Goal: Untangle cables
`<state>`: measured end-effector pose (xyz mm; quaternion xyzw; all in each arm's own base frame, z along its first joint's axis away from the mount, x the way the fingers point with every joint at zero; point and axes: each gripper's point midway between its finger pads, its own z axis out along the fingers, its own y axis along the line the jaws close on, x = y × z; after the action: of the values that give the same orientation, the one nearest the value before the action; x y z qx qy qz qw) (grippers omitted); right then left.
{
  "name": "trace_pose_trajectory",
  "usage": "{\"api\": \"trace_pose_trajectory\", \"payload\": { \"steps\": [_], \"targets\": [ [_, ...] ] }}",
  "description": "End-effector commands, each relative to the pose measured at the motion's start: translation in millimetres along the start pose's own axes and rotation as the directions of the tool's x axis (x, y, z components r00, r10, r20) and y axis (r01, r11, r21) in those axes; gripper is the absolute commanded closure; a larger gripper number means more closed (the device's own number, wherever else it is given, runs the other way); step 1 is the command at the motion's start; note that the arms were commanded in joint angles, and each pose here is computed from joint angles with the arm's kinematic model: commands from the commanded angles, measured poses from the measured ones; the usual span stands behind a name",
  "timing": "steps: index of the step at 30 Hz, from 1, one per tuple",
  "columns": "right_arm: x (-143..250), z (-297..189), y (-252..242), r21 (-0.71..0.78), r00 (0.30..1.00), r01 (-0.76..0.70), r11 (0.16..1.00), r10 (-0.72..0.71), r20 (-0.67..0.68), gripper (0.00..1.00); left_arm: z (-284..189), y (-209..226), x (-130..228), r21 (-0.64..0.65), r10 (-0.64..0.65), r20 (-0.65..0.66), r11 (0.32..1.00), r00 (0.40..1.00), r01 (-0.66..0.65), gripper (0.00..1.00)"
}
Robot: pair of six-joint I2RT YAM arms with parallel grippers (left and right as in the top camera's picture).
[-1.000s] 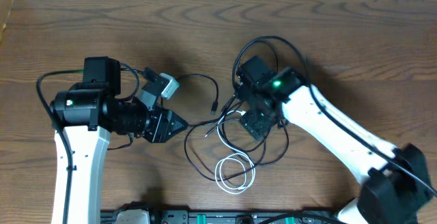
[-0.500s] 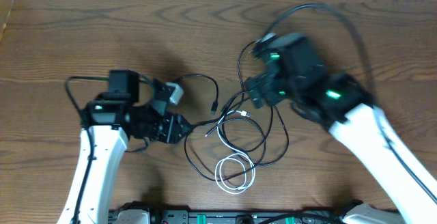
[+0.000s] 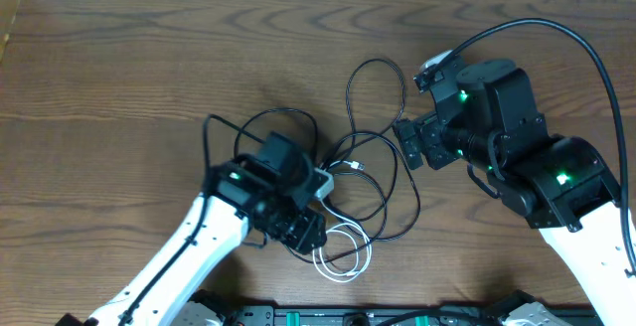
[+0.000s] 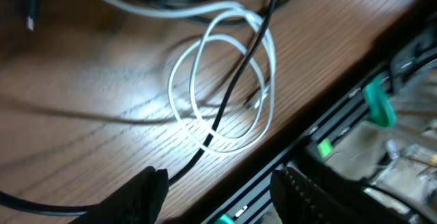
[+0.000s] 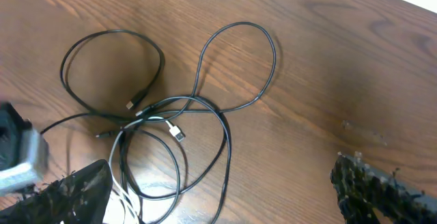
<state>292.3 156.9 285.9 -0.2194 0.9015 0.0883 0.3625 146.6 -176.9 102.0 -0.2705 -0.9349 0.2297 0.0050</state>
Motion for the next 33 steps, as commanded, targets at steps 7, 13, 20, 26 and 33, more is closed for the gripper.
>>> {"api": "trace_pose_trajectory", "payload": {
  "steps": [7, 13, 20, 26, 33],
  "targets": [
    [-7.0, -25.4, -2.9, 0.011, 0.997, 0.021, 1.0, -0.022, 0.071, 0.01, 46.5, 23.3, -4.1, -0.148, -0.087, -0.014, 0.986, 0.996, 0.084, 0.44],
    [-6.6, -30.9, -3.1, 0.012, 0.996, 0.021, 1.0, -0.022, 0.081, 0.01, 71.5, 30.7, -24.4, -0.137, -0.094, 0.0, 0.986, 0.996, 0.093, 0.44],
    [-4.3, -30.4, -7.1, 0.035, 0.997, 0.019, 0.999, -0.022, 0.071, 0.01, 91.1, 34.9, -11.9, -0.131, -0.128, -0.091, 0.985, 0.988, 0.116, 0.61],
    [-2.1, -29.1, -10.0, 0.05, 0.998, 0.019, 0.999, -0.022, 0.059, 0.01, 93.1, 18.9, -23.9, -0.067, -0.087, -0.062, 0.994, 0.994, 0.082, 0.92],
    [3.8, -23.3, -13.5, 0.071, 1.0, 0.02, 0.997, -0.022, 0.022, 0.01, 50.9, -8.3, -69.7, -0.034, -0.01, 0.055, 0.999, 0.998, 0.012, 0.92]
  ]
}}
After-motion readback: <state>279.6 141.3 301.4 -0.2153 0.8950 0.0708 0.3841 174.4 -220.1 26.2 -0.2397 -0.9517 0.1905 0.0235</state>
